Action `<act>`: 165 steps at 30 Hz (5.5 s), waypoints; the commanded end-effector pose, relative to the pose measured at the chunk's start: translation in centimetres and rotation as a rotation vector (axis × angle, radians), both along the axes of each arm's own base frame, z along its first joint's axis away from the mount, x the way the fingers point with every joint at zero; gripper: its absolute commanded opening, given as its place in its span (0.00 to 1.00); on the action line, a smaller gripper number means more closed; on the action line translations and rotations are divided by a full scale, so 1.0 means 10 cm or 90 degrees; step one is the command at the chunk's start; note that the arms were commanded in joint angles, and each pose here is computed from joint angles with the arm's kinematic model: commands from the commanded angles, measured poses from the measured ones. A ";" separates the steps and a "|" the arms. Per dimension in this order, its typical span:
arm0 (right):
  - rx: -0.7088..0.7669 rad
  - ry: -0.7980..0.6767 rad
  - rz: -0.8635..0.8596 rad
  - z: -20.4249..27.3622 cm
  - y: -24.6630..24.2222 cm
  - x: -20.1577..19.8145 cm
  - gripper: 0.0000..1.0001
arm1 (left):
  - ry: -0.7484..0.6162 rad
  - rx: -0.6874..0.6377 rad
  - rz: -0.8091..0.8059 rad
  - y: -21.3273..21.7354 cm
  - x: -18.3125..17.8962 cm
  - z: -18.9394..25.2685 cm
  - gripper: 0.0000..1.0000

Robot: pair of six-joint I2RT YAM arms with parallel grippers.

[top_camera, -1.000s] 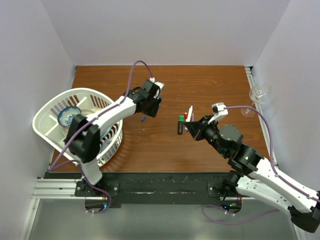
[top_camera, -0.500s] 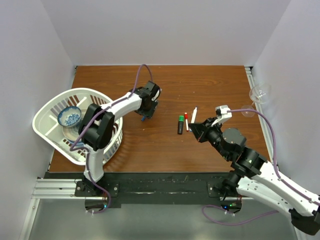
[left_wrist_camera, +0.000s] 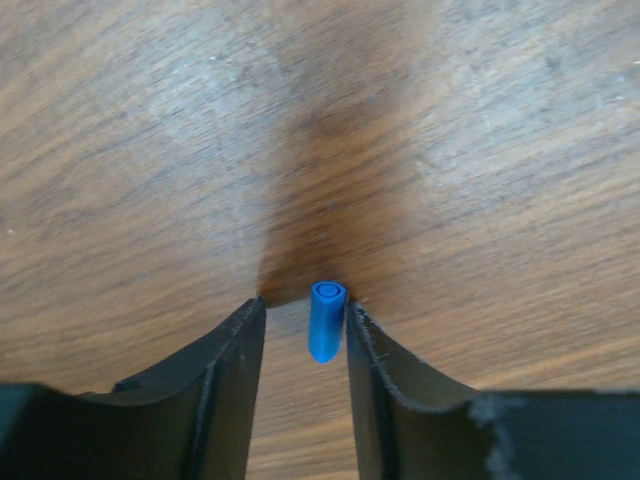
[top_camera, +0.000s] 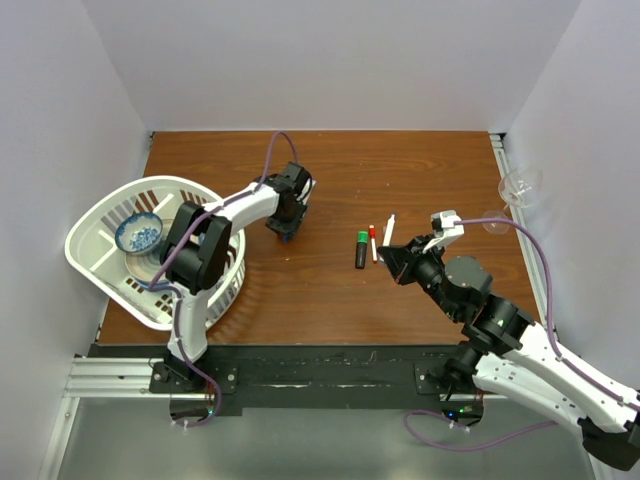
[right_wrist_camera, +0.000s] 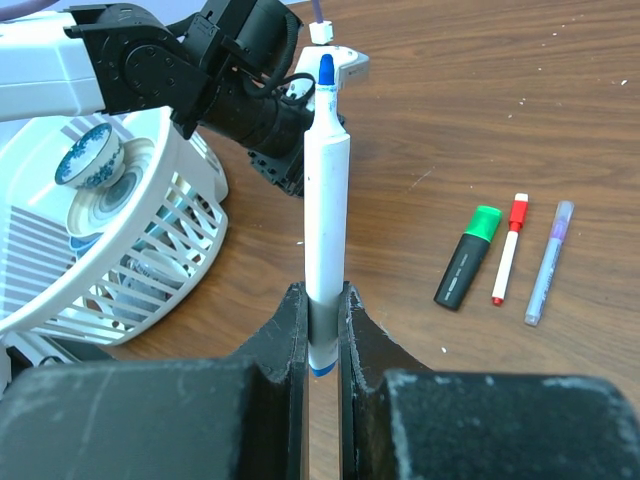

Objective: Insert the pens into the pen caps

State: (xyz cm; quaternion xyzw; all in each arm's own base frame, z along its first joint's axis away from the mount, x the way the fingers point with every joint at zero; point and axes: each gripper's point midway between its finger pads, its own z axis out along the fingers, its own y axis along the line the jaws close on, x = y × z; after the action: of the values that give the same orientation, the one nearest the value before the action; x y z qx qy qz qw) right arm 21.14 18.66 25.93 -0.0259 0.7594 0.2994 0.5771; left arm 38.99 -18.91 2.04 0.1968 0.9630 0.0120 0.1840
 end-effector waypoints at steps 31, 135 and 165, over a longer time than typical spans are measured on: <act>0.041 0.024 0.179 -0.28 0.66 -0.12 0.00 | -0.180 -0.625 0.003 -0.98 -0.41 1.85 0.00; 0.098 -0.003 0.258 0.45 1.38 0.05 0.00 | -0.315 -0.886 -0.058 -0.71 -1.54 2.72 0.00; 0.128 -0.044 0.444 0.77 1.22 -0.67 0.00 | -0.396 -1.017 -0.289 -0.76 -2.02 3.96 0.70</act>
State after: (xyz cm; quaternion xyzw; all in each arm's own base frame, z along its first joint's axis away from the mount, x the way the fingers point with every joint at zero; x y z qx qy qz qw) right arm 14.95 30.38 34.03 -0.2296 0.6523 0.5380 0.4820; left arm 20.22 -26.64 38.11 0.1555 0.5816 -0.6218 0.5008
